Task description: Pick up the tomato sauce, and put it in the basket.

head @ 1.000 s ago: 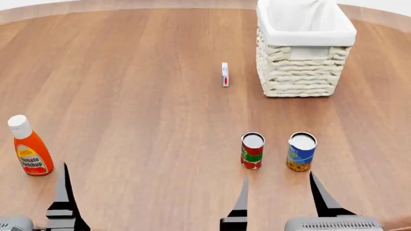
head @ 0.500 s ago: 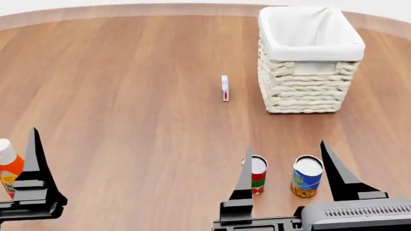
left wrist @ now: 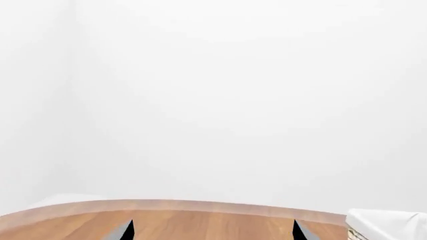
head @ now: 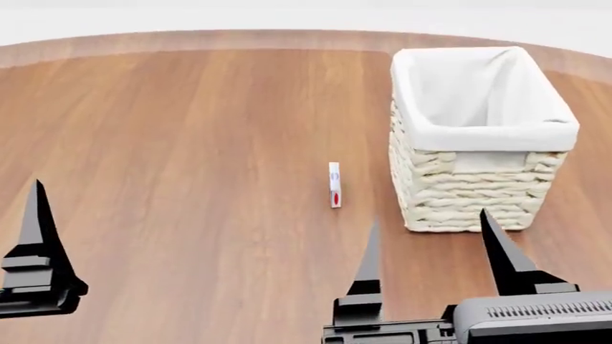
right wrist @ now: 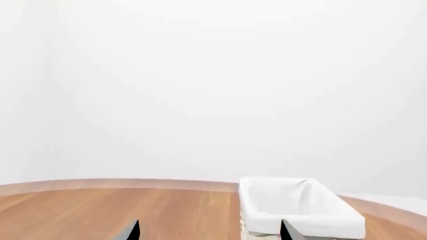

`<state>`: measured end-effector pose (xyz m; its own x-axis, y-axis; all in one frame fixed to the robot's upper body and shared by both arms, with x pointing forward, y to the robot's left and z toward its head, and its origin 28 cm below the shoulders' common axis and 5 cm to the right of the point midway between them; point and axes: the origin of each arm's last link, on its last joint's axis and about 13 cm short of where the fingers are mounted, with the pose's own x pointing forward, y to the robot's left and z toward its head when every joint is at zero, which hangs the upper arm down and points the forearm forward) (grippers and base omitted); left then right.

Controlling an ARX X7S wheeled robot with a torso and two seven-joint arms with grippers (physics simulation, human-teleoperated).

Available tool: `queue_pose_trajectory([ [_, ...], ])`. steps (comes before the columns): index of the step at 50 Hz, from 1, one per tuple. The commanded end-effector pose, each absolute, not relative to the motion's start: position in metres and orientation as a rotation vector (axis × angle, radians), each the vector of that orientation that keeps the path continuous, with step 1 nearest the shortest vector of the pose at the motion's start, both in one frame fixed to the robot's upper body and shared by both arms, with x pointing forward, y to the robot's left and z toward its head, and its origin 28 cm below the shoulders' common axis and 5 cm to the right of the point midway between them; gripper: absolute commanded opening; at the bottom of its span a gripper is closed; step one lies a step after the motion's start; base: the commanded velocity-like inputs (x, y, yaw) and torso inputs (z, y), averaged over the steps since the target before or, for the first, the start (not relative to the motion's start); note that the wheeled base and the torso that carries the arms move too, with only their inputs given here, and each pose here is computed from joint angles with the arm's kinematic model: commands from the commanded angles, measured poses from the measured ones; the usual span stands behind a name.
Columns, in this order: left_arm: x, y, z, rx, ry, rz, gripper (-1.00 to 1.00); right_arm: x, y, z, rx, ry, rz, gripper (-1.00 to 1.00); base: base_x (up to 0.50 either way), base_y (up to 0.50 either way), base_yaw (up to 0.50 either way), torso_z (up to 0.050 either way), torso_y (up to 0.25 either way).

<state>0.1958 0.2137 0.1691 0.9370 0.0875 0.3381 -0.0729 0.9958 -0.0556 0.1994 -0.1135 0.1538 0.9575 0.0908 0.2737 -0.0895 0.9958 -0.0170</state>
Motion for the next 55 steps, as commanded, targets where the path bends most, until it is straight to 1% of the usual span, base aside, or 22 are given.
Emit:
queue_pose_trajectory([
  [1,0.197,0.215,0.17,-0.057,-0.345,0.078,1.0,0.2,-0.116,0.151,-0.006,-0.271,0.084,1.0,0.5,0.0,0.0,0.0,0.015],
  [25,0.198,0.214,0.169,-0.059,-0.343,0.069,1.0,0.199,-0.116,0.15,-0.011,-0.265,0.077,1.0,0.5,0.0,0.0,0.0,0.0],
  [33,0.199,0.213,0.168,-0.061,-0.34,0.066,1.0,0.201,-0.117,0.148,-0.007,-0.249,0.038,1.0,0.41,0.0,0.0,0.0,0.001],
  [44,0.198,0.214,0.169,-0.065,-0.34,0.068,1.0,0.197,-0.116,0.145,-0.023,-0.238,0.052,1.0,0.0,0.0,0.0,0.0,0.0],
  [51,0.2,0.213,0.165,-0.066,-0.335,0.064,1.0,0.186,-0.114,0.143,-0.031,-0.242,0.053,1.0,0.0,0.0,0.0,0.0,0.0],
  [55,0.2,0.214,0.162,-0.067,-0.329,0.063,1.0,0.174,-0.113,0.138,-0.025,-0.233,0.042,1.0,0.0,0.0,0.0,0.0,0.0],
])
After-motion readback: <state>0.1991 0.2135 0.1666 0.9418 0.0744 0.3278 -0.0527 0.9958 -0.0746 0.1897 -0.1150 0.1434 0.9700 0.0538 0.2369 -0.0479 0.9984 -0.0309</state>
